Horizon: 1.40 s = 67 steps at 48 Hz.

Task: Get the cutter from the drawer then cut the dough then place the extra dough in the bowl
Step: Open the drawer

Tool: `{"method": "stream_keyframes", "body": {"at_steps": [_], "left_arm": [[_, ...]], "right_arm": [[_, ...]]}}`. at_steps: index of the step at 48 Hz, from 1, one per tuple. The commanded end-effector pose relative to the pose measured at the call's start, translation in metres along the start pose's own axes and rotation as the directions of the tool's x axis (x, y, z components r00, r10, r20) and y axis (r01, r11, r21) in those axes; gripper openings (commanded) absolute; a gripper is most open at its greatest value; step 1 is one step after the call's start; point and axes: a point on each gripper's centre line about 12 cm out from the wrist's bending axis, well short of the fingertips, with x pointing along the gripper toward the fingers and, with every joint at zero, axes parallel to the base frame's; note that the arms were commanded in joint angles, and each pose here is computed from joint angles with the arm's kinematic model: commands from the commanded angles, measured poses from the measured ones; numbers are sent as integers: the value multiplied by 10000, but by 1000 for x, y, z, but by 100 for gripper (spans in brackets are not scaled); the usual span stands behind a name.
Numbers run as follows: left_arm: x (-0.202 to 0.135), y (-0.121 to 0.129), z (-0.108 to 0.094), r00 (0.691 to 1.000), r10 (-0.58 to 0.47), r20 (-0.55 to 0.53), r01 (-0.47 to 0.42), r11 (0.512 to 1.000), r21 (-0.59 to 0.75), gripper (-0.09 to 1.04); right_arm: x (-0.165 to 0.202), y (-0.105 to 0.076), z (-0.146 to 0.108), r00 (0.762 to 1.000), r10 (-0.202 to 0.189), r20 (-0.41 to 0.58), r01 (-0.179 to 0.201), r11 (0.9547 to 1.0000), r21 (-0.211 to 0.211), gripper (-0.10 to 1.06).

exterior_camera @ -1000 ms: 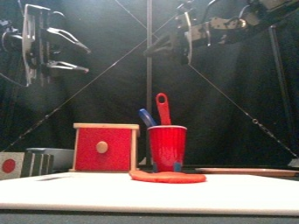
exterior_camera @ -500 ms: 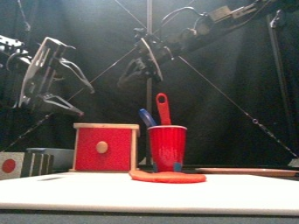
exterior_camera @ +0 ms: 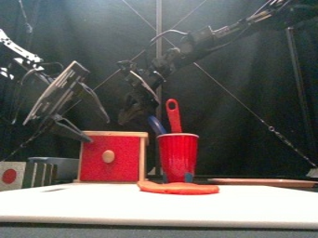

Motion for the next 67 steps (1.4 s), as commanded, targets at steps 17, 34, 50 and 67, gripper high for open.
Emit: {"method": "stream_keyframes", "body": {"at_steps": [17,34,50,67], "left_arm": [[31,-4,-4,9951,951,267,-926,9921,-846,88],[40,5,-1,9888,1460,318,-1417,9836,-1120,88],[48,3,-3,9878,1538,234,-1505,9828,-1070,75],[50,3,-9,9870,1605,-110,-1608,9807,-1109,58]], "right_arm": [[5,-8,3,9925,-147,-1217,143,9999,-45,2],[12,-10,-3,9885,-171,-1504,169,9999,-20,2],[13,-9,-3,9885,-161,-1505,158,9999,-31,2],[11,-8,0,9898,-139,-1415,135,9999,-39,2]]}}
